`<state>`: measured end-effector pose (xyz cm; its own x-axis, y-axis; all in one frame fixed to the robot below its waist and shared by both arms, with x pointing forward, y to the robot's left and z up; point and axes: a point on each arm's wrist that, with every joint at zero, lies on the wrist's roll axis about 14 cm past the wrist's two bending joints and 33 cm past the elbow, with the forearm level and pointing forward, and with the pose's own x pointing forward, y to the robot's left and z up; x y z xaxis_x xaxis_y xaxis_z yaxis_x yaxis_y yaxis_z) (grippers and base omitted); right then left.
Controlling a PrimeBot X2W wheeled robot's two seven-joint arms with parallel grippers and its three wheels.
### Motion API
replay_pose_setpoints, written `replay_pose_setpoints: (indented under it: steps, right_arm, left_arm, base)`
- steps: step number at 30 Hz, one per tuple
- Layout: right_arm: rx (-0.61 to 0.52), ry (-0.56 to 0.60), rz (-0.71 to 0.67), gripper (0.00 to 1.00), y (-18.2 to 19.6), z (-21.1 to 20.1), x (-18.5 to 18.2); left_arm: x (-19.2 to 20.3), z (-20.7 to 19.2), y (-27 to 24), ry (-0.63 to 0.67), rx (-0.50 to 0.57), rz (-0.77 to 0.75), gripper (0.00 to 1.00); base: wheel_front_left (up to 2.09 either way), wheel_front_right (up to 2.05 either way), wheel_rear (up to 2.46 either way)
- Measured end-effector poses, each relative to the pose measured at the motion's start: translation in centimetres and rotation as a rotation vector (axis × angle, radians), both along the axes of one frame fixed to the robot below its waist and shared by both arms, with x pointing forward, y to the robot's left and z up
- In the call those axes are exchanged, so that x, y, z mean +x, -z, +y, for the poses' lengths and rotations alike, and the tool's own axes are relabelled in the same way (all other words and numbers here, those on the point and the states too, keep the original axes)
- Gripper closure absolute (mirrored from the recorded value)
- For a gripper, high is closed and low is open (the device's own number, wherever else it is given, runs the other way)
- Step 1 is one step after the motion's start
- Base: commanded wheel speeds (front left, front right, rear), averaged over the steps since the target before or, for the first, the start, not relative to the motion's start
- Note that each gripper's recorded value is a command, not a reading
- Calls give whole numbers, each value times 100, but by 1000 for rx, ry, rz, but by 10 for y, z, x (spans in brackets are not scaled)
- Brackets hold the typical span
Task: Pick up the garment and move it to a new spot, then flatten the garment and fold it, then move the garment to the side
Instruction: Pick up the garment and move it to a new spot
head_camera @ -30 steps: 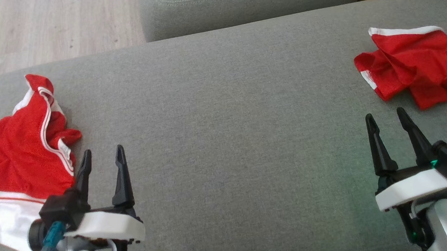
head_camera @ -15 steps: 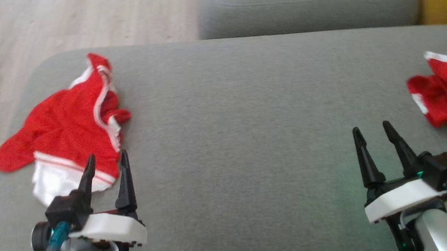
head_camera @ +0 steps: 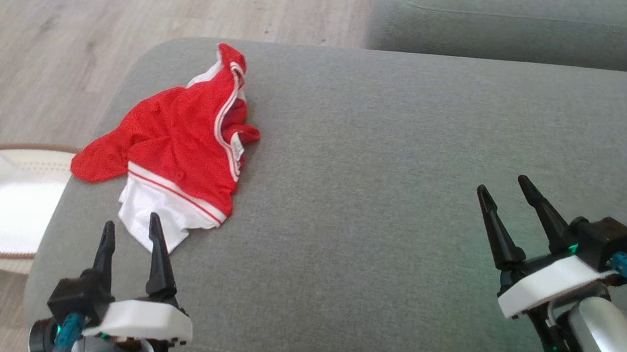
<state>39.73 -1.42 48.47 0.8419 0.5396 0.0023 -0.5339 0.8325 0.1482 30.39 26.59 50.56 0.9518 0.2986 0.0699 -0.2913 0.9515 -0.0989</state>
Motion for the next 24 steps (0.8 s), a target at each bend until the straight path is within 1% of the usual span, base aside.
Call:
replay_pose_setpoints:
  steps: [6,14,20,24]
  right_arm:
    - [7,-33,3,0,0,13,0]
    - [18,-28,8,0,0,13,-1]
    - [20,-7,11,0,1,4,-2]
    - [31,17,11,0,0,-3,1]
  left_arm:
    - [-9,9,0,-35,0,0,0]
    - [-6,8,0,-29,0,2,0]
    - [5,0,-4,10,-5,-15,0]
    - [28,-7,-13,79,0,-11,0]
  base:
    - [0,0,0]
    - [0,0,0]
    - [0,0,0]
    - [0,0,0]
